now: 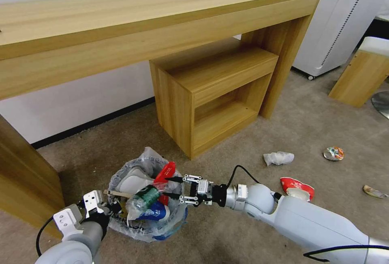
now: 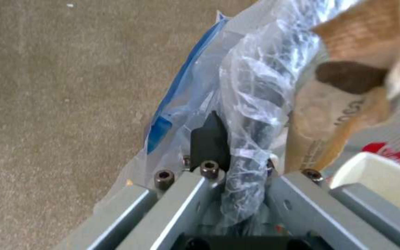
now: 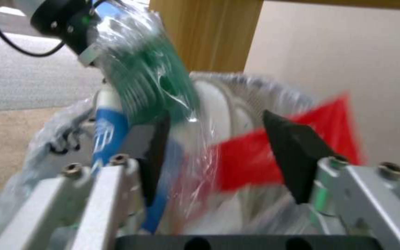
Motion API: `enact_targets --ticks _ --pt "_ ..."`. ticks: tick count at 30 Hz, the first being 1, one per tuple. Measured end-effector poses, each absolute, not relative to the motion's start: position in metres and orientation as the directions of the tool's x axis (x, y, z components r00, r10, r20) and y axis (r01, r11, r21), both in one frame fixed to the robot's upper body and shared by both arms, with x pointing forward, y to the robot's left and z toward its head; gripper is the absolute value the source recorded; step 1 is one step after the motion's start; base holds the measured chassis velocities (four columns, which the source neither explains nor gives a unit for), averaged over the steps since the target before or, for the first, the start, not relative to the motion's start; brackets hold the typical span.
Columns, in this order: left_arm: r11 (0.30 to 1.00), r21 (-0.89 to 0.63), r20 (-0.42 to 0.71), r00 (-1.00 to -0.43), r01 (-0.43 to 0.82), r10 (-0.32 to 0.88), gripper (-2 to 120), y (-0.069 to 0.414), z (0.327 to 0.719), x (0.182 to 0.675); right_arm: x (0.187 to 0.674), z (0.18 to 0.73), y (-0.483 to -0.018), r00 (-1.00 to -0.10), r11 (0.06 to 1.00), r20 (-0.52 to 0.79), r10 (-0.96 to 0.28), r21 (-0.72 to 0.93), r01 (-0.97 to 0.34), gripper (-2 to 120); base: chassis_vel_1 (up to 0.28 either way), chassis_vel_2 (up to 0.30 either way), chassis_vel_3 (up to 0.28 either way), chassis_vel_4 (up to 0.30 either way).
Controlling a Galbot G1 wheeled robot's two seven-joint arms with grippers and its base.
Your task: Pick up the trash bin and place the garbage on the floor into it.
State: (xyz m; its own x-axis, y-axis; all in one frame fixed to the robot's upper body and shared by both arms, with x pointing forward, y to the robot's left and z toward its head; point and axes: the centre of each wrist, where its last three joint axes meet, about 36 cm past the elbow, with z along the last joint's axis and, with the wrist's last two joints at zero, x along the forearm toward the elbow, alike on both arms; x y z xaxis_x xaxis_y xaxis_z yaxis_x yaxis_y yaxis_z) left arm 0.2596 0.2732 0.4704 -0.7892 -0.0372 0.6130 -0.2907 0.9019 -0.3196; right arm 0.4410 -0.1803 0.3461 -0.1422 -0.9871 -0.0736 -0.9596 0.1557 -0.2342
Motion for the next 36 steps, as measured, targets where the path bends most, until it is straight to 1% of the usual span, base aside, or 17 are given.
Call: enact_targets --ticks 2,5,7,9,11,13,19,22,23,25,26,29,31,33,34,35,36 --pt "0.902 -0.319 0.614 -0.788 -0.291 -0.038 0 0.273 0.470 0.260 0.442 0.347 -0.181 -0.145 0.159 -0.075 -0.987 -0.235 -0.959 62 0.000 0.000 0.000 0.000" --pt "0.902 -0.318 0.616 -0.787 -0.292 -0.038 0 0.273 0.469 0.259 0.443 0.350 -0.180 -0.158 0.174 -0.087 -0.984 -0.240 -0.955 79 0.000 0.000 0.000 0.000" --pt "0.902 -0.317 0.616 -0.786 -0.292 -0.038 0 0.273 0.469 0.259 0.444 0.350 -0.180 -0.160 0.177 -0.089 -0.983 -0.240 -0.954 80 0.000 0.000 0.000 0.000" --pt "0.902 -0.315 0.620 -0.783 -0.296 -0.040 0 0.274 0.468 0.259 0.445 0.356 -0.176 -0.180 0.202 -0.112 -0.977 -0.241 -0.949 92 0.000 0.000 0.000 0.000" --pt "0.902 -0.314 0.621 -0.782 -0.297 -0.041 0 0.274 0.468 0.259 0.446 0.358 -0.175 -0.187 0.210 -0.118 -0.975 -0.240 -0.948 93 0.000 0.000 0.000 0.000" --pt "0.903 -0.310 0.625 -0.779 -0.299 -0.044 0 0.274 0.466 0.259 0.448 0.368 -0.171 -0.224 0.255 -0.151 -0.963 -0.233 -0.938 100 0.000 0.000 0.000 0.000" --pt "0.903 -0.306 0.628 -0.777 -0.301 -0.046 0 0.274 0.464 0.259 0.459 0.389 -0.168 -0.313 0.358 -0.214 -0.926 -0.226 -0.906 100 0.000 0.000 0.000 0.000" --pt "0.904 -0.301 0.628 -0.777 -0.303 -0.051 0 0.276 0.464 0.259 0.468 0.402 -0.177 -0.395 0.446 -0.241 -0.887 -0.215 -0.869 100 0.000 0.000 0.000 0.000" --pt "0.904 -0.301 0.628 -0.777 -0.303 -0.051 0 0.276 0.464 0.259 0.468 0.402 -0.177 -0.395 0.446 -0.241 -0.887 -0.215 -0.869 100 0.000 0.000 0.000 0.000" --pt "0.905 -0.298 0.627 -0.777 -0.303 -0.053 0 0.278 0.464 0.260 0.472 0.406 -0.187 -0.464 0.513 -0.244 -0.852 -0.206 -0.833 100 0.000 0.000 0.000 0.000" --pt "0.905 -0.298 0.627 -0.777 -0.303 -0.053 0 0.278 0.464 0.260 0.472 0.406 -0.187 -0.464 0.513 -0.244 -0.852 -0.206 -0.833 100 0.000 0.000 0.000 0.000" --pt "0.905 -0.296 0.630 -0.775 -0.305 -0.055 0 0.279 0.462 0.262 0.474 0.409 -0.207 -0.590 0.629 -0.225 -0.775 -0.191 -0.754 100 0.000 0.000 0.000 0.000" --pt "0.905 -0.296 0.630 -0.774 -0.306 -0.055 0 0.279 0.461 0.262 0.473 0.409 -0.211 -0.614 0.651 -0.220 -0.758 -0.191 -0.735 100 0.000 0.000 0.000 0.000" --pt "0.905 -0.295 0.632 -0.773 -0.307 -0.056 0 0.280 0.459 0.265 0.466 0.409 -0.232 -0.721 0.739 -0.164 -0.673 -0.199 -0.644 100 0.000 0.000 0.000 0.000" --pt "0.905 -0.295 0.632 -0.773 -0.307 -0.056 0 0.281 0.459 0.265 0.463 0.408 -0.236 -0.742 0.756 -0.153 -0.653 -0.199 -0.624 100 0.000 0.000 0.000 0.000" --pt "0.905 -0.294 0.633 -0.772 -0.308 -0.057 0 0.282 0.457 0.266 0.453 0.406 -0.252 -0.795 0.794 -0.103 -0.598 -0.211 -0.570 100 0.000 0.000 0.000 0.000" --pt "0.905 -0.294 0.633 -0.772 -0.308 -0.057 0 0.282 0.457 0.266 0.453 0.406 -0.252 -0.795 0.794 -0.103 -0.598 -0.211 -0.570 100 0.000 0.000 0.000 0.000"
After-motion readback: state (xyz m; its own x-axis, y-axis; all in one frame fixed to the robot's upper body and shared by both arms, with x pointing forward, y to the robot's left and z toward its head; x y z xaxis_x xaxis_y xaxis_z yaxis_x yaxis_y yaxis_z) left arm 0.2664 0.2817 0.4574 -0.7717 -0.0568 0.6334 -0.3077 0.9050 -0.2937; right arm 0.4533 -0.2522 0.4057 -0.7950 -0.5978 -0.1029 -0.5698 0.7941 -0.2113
